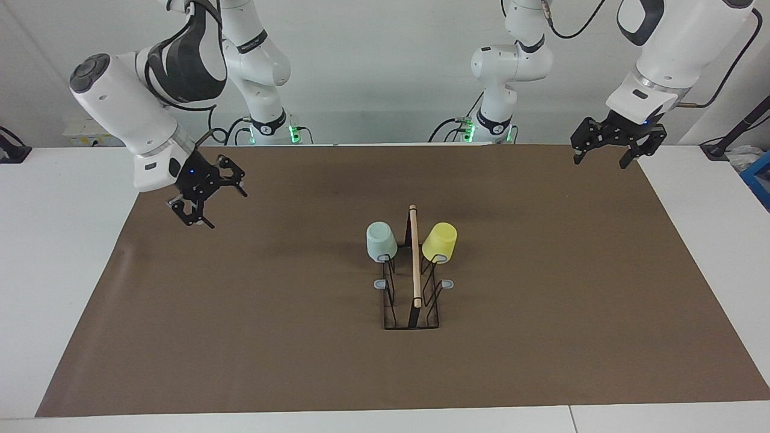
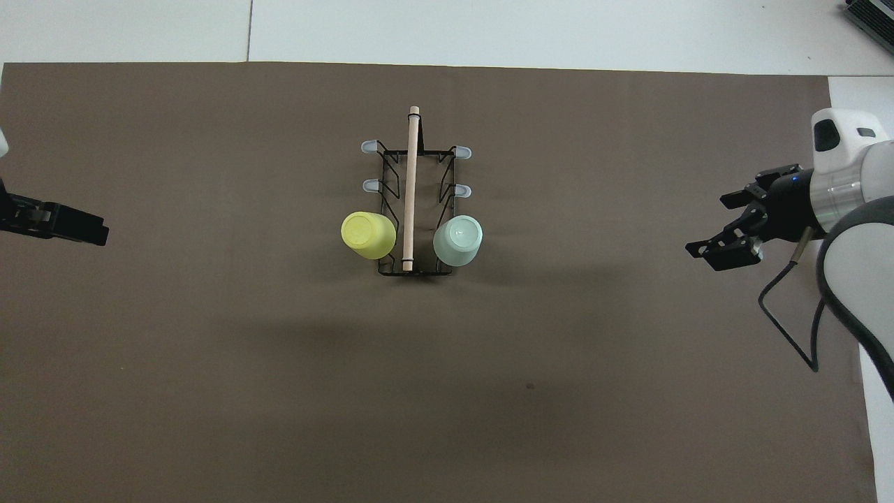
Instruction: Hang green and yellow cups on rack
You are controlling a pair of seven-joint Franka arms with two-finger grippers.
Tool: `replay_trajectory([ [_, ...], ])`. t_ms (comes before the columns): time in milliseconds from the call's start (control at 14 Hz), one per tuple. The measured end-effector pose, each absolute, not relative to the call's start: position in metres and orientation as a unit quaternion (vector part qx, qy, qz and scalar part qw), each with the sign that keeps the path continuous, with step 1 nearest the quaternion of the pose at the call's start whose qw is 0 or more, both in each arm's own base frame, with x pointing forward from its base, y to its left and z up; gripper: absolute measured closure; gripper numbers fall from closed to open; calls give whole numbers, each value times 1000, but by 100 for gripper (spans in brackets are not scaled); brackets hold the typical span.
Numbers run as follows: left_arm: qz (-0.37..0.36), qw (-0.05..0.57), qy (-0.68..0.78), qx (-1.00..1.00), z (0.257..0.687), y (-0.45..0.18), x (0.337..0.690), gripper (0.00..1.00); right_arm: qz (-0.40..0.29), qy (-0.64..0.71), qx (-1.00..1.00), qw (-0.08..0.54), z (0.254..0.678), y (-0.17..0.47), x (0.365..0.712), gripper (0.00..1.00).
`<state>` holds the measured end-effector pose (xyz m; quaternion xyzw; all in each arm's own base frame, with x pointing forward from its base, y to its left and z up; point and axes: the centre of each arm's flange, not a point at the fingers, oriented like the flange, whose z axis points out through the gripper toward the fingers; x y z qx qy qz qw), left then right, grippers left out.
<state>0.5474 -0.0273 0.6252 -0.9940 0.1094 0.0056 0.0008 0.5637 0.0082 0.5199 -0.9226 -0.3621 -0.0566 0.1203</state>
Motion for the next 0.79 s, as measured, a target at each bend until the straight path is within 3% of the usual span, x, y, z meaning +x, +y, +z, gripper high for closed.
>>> replay_trajectory([
  [430, 6, 1, 106, -994, 625, -23, 547, 0, 23, -179, -982, 64, 550, 8, 532, 0],
  [788, 5, 1, 104, -995, 626, -22, 547, 0, 31, -141, -989, 17, 553, -20, 530, 0],
])
